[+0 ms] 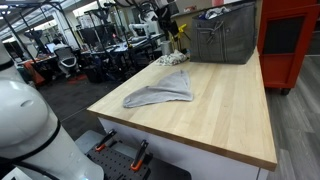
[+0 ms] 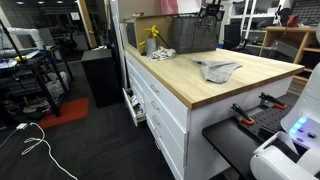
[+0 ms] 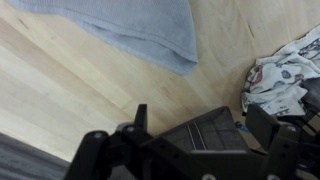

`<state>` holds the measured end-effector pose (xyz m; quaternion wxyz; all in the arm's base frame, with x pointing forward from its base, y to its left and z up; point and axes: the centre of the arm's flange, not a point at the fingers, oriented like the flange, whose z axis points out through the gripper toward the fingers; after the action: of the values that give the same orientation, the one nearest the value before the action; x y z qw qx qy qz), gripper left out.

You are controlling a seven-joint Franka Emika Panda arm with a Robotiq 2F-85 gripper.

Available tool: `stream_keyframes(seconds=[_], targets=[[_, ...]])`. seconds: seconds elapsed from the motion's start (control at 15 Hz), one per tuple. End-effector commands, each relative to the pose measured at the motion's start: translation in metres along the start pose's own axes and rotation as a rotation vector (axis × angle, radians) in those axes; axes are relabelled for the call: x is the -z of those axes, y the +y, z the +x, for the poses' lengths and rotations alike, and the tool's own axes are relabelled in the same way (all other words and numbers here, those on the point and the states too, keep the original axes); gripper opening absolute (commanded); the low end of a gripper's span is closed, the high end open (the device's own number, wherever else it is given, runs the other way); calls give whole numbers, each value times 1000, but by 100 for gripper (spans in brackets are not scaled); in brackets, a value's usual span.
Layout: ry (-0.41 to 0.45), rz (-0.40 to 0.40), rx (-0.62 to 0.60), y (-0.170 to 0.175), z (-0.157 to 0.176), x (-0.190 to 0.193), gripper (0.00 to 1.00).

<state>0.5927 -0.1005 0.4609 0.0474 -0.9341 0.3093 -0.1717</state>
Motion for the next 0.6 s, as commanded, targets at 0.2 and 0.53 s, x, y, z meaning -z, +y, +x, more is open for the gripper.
stream_keyframes(seconds=[0.2,0.53], targets=[[82,-81,288,-41,62,-44,100],[68,-113,421,-58,79,-86,100]])
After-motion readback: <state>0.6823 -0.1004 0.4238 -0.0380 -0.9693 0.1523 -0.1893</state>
